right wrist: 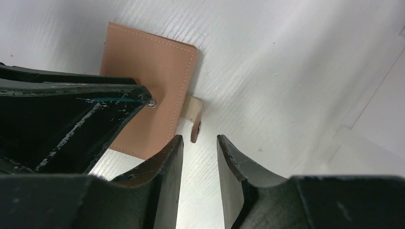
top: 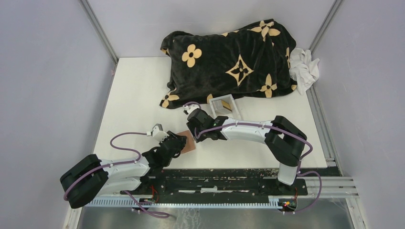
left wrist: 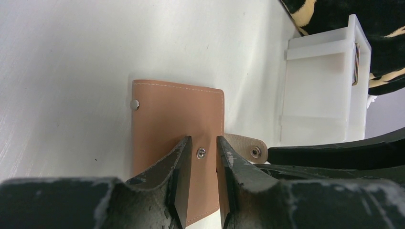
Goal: Put the credit cards into the card holder
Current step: Close the card holder at the center of the board.
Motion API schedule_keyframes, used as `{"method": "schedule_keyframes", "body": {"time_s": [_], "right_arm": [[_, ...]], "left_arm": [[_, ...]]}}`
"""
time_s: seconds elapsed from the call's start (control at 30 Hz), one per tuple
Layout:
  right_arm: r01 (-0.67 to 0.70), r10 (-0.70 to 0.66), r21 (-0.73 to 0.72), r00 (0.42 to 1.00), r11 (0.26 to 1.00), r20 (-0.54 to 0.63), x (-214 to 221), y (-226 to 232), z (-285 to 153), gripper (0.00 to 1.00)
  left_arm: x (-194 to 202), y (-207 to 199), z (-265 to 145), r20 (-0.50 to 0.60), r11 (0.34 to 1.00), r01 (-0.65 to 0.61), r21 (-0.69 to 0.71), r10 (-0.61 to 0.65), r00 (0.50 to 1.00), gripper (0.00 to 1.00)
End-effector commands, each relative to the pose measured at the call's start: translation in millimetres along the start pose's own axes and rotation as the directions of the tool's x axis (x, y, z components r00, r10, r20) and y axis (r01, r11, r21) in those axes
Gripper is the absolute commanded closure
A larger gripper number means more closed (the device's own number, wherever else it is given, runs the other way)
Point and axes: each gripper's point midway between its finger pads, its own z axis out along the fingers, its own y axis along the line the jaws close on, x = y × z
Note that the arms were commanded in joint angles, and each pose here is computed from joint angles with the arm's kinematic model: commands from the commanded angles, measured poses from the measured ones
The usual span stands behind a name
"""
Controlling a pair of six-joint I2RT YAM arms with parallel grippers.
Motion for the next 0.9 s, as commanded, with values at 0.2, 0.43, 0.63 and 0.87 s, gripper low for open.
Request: {"method": "schedule_keyframes", "body": {"time_s": [0.2,0.43,0.63,0.87], "right_arm": [[-0.025,0.027,-0.048,0.998,0.999,0.052,-19.1,9.6,-0.1,0.65],[-0.03,0.034,-0.057,0.998,0.998,0.059,-21.7,10.5,-0.1,0.66],[-0.034,0.038,-0.068,0.997,0.997,0.064,-24.8,12.3,-0.6,0.68],[-0.036,0.04,-0.075,0.997,0.997,0.06,-25.9,13.5,0.9,0.74]], "left_arm": [[0.2,22.0,1.5,0.013,0.997,-0.025,-0.078,0.027,1.0,0.66],[1.5,23.0,1.6,0.009,0.996,-0.027,-0.08,0.028,1.0,0.66],[1.9,22.9,1.6,0.007,0.997,-0.024,-0.08,0.024,1.0,0.66],[2.3,24.2,1.7,0.006,0.996,-0.026,-0.083,0.027,1.0,0.66]]}}
